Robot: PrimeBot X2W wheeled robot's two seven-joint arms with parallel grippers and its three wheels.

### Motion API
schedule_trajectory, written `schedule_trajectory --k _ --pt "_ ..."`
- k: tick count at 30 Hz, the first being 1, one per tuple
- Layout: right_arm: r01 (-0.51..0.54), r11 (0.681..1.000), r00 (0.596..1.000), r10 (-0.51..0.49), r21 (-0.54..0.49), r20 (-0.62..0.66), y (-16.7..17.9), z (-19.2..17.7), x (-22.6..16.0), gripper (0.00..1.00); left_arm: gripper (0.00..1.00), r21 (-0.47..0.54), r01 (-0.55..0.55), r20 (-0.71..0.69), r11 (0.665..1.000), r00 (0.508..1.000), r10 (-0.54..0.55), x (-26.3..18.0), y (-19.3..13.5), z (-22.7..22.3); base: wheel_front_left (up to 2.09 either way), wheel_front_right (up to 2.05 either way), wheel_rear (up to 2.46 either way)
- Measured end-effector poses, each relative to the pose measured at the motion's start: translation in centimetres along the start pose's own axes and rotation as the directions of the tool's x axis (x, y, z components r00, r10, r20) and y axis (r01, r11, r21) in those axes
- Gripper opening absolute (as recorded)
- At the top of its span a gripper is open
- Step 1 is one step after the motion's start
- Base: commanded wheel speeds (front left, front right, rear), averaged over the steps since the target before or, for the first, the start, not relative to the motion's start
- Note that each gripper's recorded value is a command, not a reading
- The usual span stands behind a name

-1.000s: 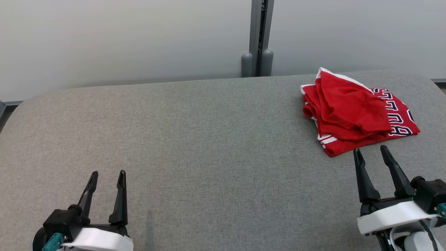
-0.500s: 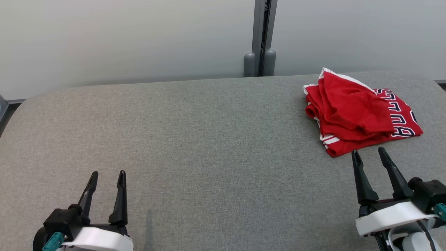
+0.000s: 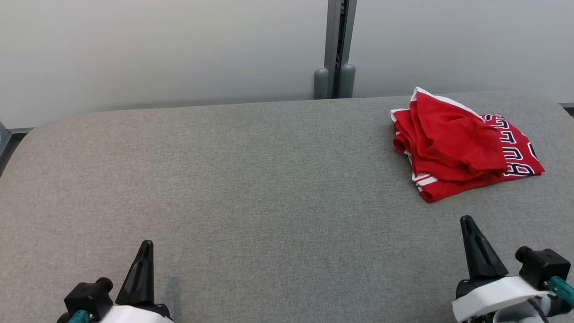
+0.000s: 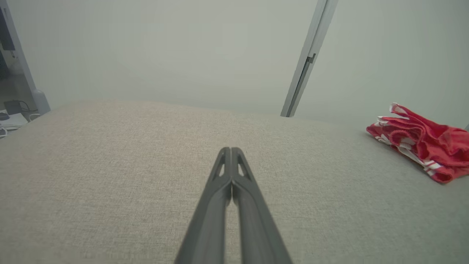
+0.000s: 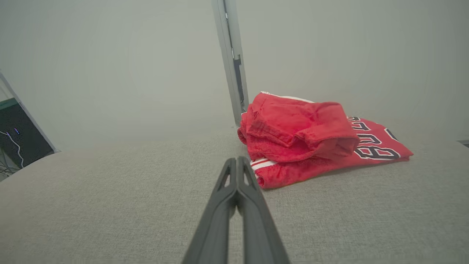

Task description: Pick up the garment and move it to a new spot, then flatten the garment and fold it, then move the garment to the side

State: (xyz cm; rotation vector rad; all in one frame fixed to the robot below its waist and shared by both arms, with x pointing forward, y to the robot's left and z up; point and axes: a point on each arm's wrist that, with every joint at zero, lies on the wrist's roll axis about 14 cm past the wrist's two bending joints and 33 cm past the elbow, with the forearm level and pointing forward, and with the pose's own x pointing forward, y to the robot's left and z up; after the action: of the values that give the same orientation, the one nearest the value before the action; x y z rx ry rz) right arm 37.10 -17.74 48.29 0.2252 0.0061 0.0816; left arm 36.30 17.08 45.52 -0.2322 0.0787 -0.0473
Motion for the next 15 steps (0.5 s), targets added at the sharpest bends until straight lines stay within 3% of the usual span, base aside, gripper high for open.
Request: schedule_trajectory --k 15 --pt "0.069 0.966 0.998 -0.064 0.248 -0.028 -1.1 0.0 1.1 0.00 0.00 -0.250 -0.076 -0.011 0.965 0.997 0.076 0.5 1.5 0.5 0.00 0.00 0.00"
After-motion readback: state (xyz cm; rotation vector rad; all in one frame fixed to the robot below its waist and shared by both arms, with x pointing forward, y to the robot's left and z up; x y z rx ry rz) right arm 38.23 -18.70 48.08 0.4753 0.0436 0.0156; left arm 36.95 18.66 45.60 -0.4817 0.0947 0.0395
